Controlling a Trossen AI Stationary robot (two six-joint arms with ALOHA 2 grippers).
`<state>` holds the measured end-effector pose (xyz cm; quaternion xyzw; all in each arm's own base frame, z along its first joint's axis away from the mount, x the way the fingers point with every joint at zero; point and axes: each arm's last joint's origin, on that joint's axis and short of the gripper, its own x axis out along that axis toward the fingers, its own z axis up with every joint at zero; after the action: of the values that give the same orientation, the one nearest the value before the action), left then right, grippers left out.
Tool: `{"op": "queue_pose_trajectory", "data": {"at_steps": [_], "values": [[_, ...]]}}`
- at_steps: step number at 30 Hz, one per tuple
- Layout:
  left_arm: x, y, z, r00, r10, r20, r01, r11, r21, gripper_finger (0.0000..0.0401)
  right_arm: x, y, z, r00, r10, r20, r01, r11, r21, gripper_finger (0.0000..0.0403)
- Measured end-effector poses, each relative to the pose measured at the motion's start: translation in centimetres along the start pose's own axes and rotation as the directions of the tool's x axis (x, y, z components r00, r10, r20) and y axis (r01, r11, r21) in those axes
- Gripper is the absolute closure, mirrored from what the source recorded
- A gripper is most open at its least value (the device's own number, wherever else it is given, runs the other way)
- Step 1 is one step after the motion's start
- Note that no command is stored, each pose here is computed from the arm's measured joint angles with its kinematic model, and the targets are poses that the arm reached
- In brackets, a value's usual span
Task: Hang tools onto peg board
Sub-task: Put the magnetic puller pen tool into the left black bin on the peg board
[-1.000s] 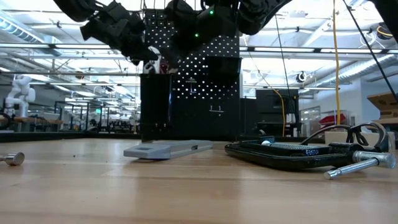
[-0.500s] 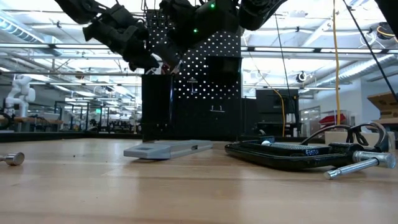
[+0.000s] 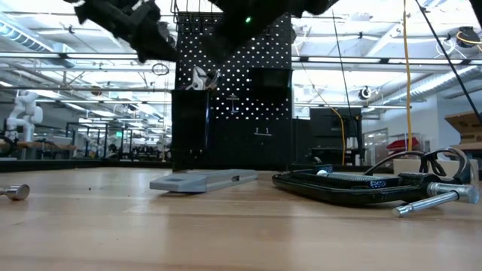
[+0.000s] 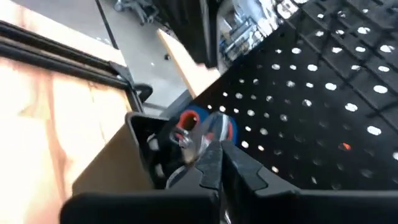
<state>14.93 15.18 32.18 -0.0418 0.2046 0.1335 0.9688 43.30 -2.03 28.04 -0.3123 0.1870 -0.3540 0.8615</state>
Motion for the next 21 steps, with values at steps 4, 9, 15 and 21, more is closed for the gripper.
{"op": "queue_pose_trajectory", "data": {"at_steps": [4, 9, 15, 21], "values": [[-1.8, -1.3, 0.3, 1.0, -0.002, 0.024, 0.003, 0.999, -0.04, 0.0269, -2.7, -1.1, 0.9, 0.996, 0.077, -0.043, -0.076, 0.997, 0.013, 0.0403], [-3.1, -2.8, 0.8, 0.997, -0.036, 0.07, 0.045, 0.99, -0.132, 0.0269, -6.5, -2.9, 1.0, 0.967, 0.224, -0.125, -0.217, 0.974, 0.067, 0.0403], [-2.4, -5.6, 0.8, 0.976, -0.213, 0.043, 0.217, 0.964, -0.155, 0.0269, -10.5, -4.3, -0.6, 0.774, 0.599, -0.207, -0.545, 0.796, 0.264, 0.0403], [0.4, -9.5, -2.5, 0.923, -0.378, -0.073, 0.353, 0.907, -0.23, 0.0269, -13.8, -1.9, -3.6, 0.622, 0.754, -0.211, -0.677, 0.653, 0.34, 0.0403]]}}
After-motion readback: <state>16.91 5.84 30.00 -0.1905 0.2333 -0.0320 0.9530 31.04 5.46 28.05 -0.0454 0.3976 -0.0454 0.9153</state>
